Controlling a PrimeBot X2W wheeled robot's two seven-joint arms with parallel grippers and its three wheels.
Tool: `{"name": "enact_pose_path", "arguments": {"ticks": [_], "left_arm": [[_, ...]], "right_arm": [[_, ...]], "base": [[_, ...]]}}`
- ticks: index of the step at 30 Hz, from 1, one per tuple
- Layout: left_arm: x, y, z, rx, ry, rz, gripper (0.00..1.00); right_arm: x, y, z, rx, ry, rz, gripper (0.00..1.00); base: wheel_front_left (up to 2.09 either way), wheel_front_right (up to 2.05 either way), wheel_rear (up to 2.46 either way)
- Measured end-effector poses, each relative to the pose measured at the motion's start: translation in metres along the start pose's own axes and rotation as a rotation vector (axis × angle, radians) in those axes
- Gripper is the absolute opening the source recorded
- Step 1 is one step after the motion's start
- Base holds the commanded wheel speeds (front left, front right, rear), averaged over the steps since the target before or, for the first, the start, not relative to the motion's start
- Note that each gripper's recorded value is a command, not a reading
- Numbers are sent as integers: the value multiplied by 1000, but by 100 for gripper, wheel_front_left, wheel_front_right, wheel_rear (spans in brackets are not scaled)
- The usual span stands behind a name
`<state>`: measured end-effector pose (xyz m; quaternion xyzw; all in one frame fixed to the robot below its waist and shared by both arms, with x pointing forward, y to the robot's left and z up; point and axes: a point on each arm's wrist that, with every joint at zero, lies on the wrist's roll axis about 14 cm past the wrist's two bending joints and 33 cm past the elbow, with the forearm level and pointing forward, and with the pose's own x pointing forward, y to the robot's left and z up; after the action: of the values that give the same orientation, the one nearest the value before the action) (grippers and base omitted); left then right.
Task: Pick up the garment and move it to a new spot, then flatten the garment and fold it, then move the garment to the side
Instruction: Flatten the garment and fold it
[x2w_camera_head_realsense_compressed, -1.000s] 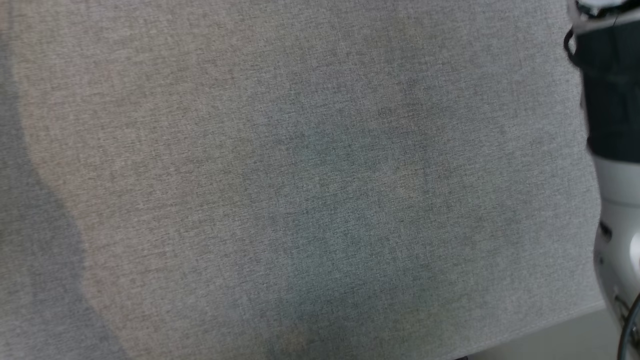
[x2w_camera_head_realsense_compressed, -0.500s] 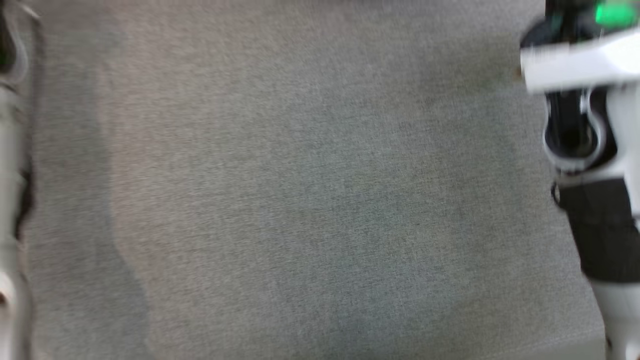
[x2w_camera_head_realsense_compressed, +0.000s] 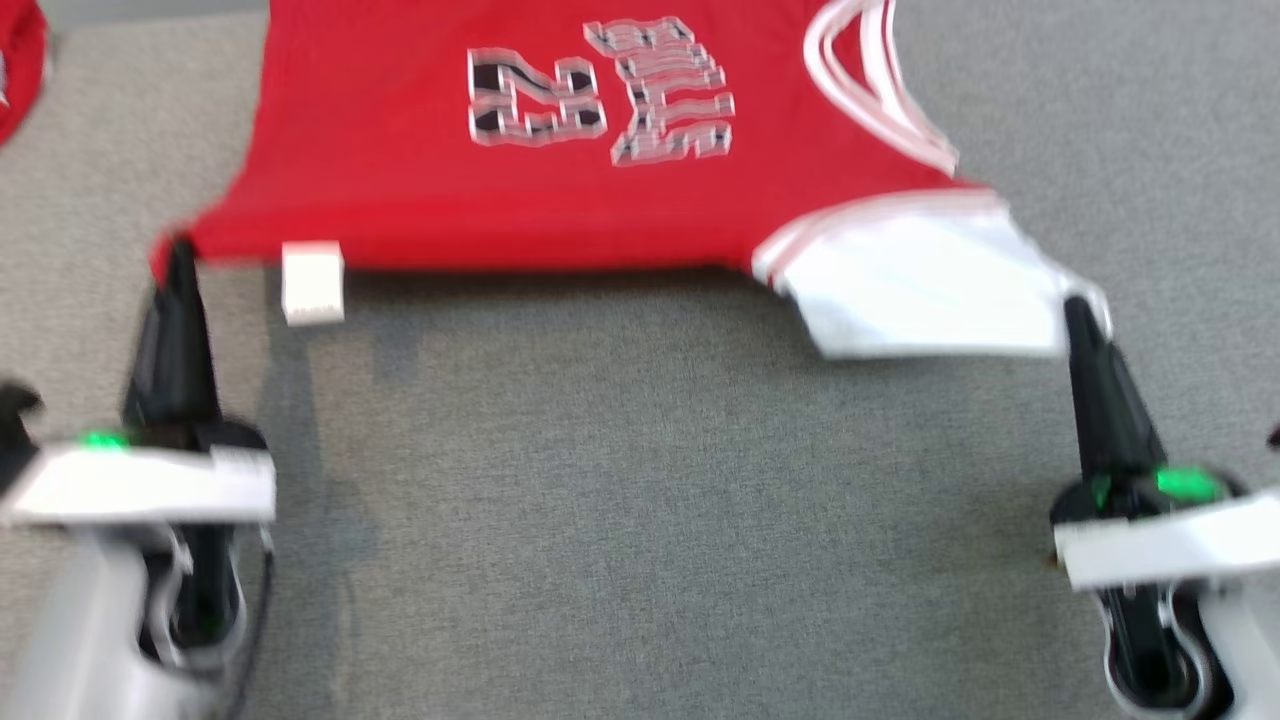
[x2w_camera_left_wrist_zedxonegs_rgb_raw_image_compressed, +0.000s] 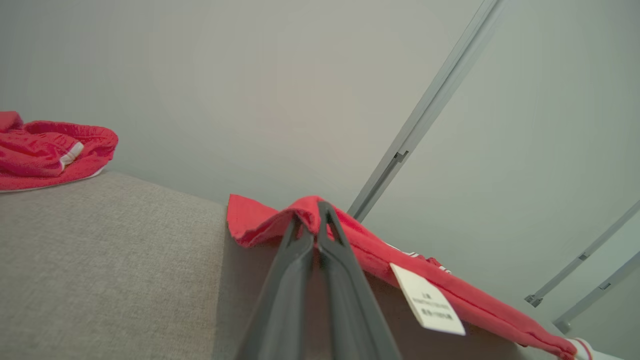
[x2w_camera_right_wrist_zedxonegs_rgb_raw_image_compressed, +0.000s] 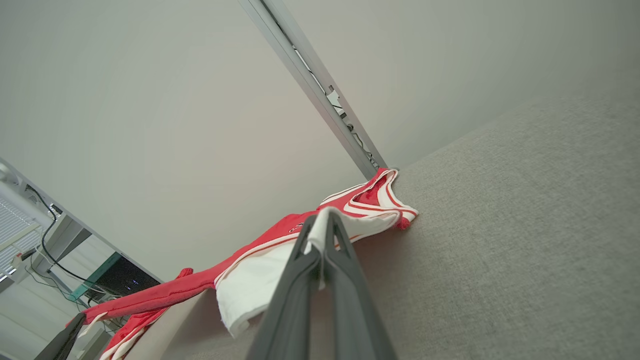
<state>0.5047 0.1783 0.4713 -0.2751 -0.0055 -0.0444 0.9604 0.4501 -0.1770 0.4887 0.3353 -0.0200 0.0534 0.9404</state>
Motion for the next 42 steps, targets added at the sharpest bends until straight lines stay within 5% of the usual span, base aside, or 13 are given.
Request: {"name": "enact_pose_path", "arguments": {"ticks": [18, 42], "left_arm": [[-135, -11, -22, -57, 55, 130, 0], [-181, -21, -35, -95, 103, 134, 0]], "right_arm": [[-109, 0, -16, 122, 51, -144, 0], [-134, 13, -9, 157, 55, -135, 0]], "base": [[0, 0, 0], [0, 0, 0]]}}
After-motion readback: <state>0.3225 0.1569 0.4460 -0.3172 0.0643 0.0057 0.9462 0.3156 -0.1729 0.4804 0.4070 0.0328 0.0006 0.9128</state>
